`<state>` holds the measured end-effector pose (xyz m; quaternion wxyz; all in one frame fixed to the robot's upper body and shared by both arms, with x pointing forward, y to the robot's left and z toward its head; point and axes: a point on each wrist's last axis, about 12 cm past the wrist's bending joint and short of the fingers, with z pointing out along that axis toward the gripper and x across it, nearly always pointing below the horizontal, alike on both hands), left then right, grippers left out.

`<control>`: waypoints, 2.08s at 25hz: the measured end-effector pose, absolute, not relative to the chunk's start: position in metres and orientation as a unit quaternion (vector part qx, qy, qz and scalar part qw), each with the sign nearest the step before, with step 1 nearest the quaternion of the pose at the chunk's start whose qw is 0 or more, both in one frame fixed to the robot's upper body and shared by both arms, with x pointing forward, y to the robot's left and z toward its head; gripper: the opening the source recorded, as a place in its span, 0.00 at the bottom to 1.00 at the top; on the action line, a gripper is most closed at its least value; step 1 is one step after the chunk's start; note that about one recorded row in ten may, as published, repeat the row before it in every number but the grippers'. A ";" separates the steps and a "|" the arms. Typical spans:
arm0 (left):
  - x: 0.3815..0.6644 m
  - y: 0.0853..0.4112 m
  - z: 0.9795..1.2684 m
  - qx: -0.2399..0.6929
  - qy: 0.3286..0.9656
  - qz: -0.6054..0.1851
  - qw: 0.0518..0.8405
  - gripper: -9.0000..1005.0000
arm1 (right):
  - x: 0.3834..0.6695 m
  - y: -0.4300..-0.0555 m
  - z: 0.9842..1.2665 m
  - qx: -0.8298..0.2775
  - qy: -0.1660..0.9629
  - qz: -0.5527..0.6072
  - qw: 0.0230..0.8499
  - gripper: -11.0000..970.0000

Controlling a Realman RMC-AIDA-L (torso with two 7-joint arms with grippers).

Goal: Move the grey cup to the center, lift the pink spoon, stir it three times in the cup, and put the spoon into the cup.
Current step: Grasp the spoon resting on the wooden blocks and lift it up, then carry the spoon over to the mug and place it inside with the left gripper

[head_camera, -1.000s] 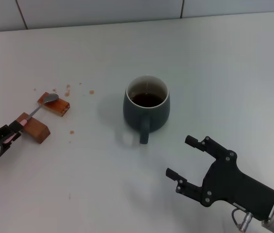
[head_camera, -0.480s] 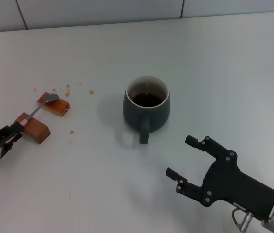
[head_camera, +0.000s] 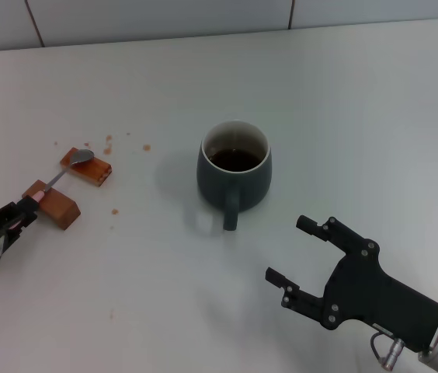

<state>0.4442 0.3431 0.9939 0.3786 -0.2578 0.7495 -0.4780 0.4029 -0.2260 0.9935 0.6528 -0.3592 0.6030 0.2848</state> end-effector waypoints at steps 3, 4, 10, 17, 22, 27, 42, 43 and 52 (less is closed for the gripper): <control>0.444 0.343 0.994 -0.258 0.749 -0.478 0.379 0.27 | 0.403 -0.226 0.994 -0.359 0.603 0.285 0.653 0.81; 0.444 0.343 0.994 -0.258 0.749 -0.478 0.379 0.26 | 0.403 -0.226 0.994 -0.359 0.603 0.285 0.653 0.81; 0.445 0.343 0.994 -0.257 0.749 -0.479 0.379 0.24 | 0.403 -0.226 0.994 -0.359 0.602 0.285 0.654 0.81; 0.445 0.340 0.994 -0.252 0.752 -0.480 0.376 0.23 | 0.404 -0.226 0.994 -0.359 0.602 0.285 0.654 0.81; 0.445 0.340 0.993 -0.243 0.755 -0.475 0.381 0.19 | 0.404 -0.226 0.994 -0.359 0.601 0.285 0.654 0.81; 0.445 0.339 0.993 -0.241 0.756 -0.474 0.382 0.14 | 0.404 -0.226 0.994 -0.359 0.601 0.285 0.655 0.81; 0.474 0.348 1.060 -0.082 0.686 -0.540 0.481 0.14 | 0.403 -0.227 0.996 -0.353 0.597 0.285 0.662 0.81; 0.481 0.348 1.068 -0.063 0.685 -0.541 0.484 0.14 | 0.403 -0.227 0.997 -0.352 0.596 0.285 0.663 0.81; 0.545 0.319 1.169 0.248 0.748 -0.433 0.438 0.14 | 0.401 -0.236 0.999 -0.335 0.596 0.272 0.677 0.81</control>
